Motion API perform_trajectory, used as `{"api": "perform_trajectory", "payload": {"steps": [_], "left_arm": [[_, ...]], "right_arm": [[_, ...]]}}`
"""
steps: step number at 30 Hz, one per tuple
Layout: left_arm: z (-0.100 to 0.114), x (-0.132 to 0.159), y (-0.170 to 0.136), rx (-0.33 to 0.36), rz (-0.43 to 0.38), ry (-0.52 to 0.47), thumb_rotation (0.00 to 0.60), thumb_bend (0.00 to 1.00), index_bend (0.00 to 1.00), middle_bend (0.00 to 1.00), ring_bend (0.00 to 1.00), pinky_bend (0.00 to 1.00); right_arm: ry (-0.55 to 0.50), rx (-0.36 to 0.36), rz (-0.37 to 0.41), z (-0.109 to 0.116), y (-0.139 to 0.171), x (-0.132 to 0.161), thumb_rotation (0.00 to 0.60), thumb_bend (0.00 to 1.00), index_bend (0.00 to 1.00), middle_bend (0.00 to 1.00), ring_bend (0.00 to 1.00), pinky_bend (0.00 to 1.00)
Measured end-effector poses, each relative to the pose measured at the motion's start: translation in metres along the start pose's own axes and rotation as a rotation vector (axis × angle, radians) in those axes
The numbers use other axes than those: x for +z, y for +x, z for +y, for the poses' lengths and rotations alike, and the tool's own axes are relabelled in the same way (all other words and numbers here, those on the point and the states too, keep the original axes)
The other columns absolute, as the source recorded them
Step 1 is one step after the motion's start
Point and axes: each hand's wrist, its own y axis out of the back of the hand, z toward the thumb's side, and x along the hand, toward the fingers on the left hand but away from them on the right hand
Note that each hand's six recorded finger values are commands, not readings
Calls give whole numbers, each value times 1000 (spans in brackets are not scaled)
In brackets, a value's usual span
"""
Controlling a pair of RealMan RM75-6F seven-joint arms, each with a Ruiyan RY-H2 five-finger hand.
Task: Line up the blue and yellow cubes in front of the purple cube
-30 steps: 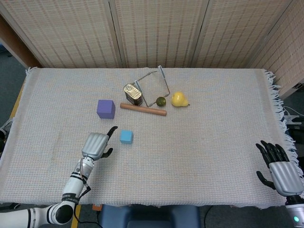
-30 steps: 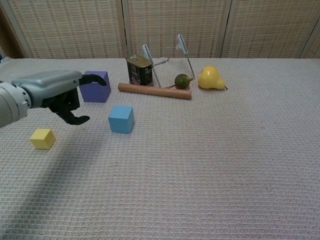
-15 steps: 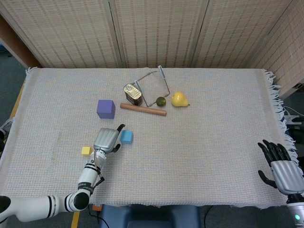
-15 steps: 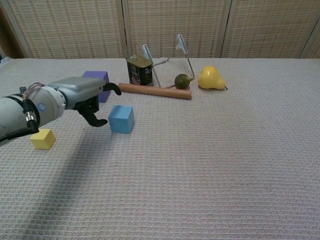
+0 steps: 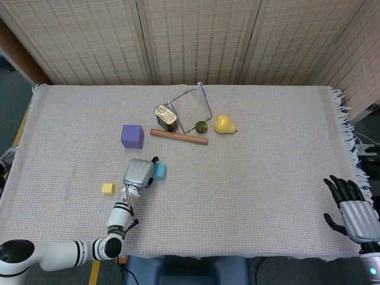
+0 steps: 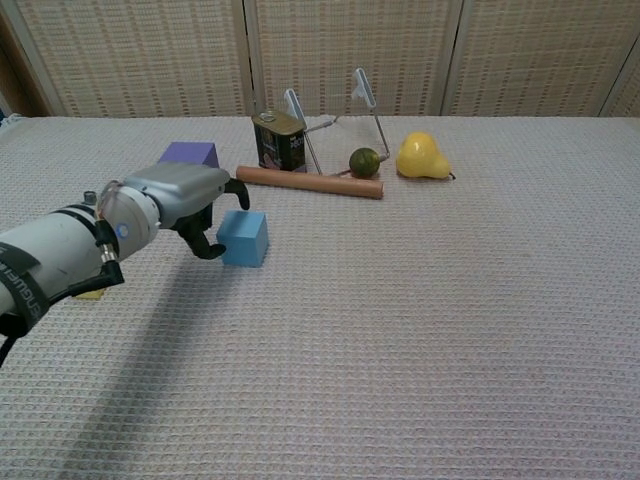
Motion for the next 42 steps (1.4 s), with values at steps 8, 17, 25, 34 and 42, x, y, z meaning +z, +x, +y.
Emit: {"api": "perform_trajectory", "payload": {"steps": [8, 17, 25, 34, 42], "left_arm": [[0, 4, 4, 52, -8, -9, 600, 358, 461, 1000, 1000, 1000], [17, -22, 0, 107, 27, -21, 600, 358, 474, 1000, 1000, 1000], [15, -77, 6, 89, 125, 25, 600, 358, 470, 1000, 1000, 1000], [8, -102, 18, 90, 154, 16, 600, 360, 460, 1000, 1000, 1000], [2, -95, 21, 82, 135, 8, 600, 357, 460, 1000, 1000, 1000]], "right_arm": [[4, 5, -4, 0, 0, 0, 600, 101, 0, 0, 0, 0], [7, 16, -9, -2, 1, 0, 600, 101, 0, 0, 0, 0], [13, 27, 0, -6, 2, 5, 600, 101, 0, 0, 0, 0], [18, 33, -6, -8, 1, 6, 600, 101, 0, 0, 0, 0], [19, 32, -20, -8, 1, 4, 600, 101, 0, 0, 0, 0]]}}
